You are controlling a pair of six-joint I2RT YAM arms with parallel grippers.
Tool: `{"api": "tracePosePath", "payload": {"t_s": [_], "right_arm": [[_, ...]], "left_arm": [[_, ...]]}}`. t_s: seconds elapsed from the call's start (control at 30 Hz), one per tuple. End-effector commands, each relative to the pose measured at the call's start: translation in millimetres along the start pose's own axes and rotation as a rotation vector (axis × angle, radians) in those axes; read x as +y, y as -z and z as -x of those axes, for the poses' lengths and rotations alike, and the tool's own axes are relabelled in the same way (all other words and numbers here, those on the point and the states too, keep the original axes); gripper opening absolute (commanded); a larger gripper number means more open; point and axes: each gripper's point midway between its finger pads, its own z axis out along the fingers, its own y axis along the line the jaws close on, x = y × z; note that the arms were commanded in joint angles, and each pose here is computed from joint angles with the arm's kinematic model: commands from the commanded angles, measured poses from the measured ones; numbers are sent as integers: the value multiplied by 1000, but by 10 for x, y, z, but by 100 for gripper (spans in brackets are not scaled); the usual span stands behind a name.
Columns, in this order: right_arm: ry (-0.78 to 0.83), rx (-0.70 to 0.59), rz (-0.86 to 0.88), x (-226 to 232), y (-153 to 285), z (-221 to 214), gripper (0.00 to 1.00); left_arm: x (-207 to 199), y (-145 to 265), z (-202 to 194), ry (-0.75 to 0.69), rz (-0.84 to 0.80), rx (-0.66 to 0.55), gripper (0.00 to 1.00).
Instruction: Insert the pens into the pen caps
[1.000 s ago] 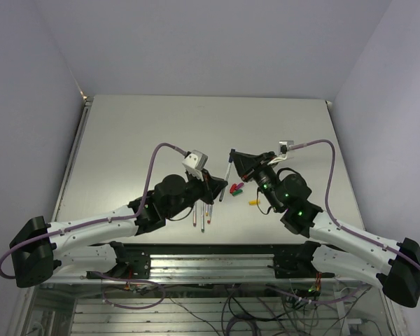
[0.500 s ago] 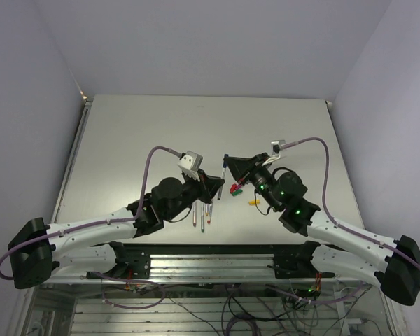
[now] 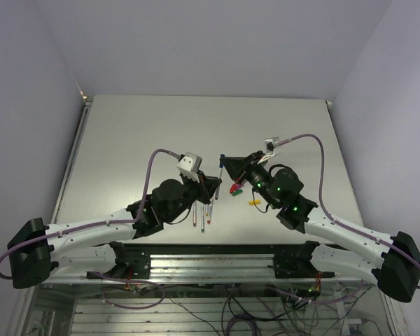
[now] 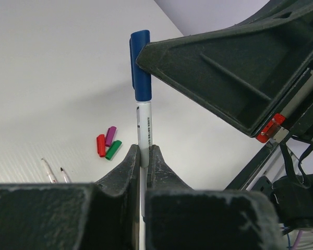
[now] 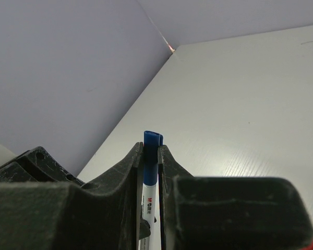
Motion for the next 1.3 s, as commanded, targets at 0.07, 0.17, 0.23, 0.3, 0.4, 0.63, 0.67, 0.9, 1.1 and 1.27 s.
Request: {"api": "tracePosePath", "payload": {"t_s": [0.07, 0.17, 0.23, 0.3, 0.4, 0.63, 0.67, 0.9, 1.1, 1.27], "right_arm": [[40, 278, -1, -141, 204, -726, 0], [46, 311, 5, -133, 229, -818, 0], [53, 331, 9, -119, 246, -870, 0], [57, 353, 9, -113, 262, -926, 0], [57, 383, 16, -90, 284, -1016, 0], [77, 448, -19, -119, 362, -1240, 0], [76, 444, -24, -126, 369, -1246, 0], [98, 348, -61, -86, 330, -927, 0], [172, 189, -93, 37, 281, -272, 37], [192, 66, -63, 268, 294, 278, 47]], "left_arm": [[-173, 94, 973, 68, -17, -327, 7], [-168, 84, 1037, 61, -4, -343, 7], [-164, 86, 1086, 58, 4, -359, 7], [-158, 84, 1128, 55, 11, -374, 7], [-164, 71, 1191, 52, 14, -390, 7], [-215, 34, 1344, 36, -4, -413, 7], [-216, 28, 1344, 31, -4, -408, 7], [-74, 59, 1205, 18, 56, -353, 7], [31, 209, 983, 7, 56, -276, 7], [-30, 324, 824, -5, -18, -215, 7]]}}
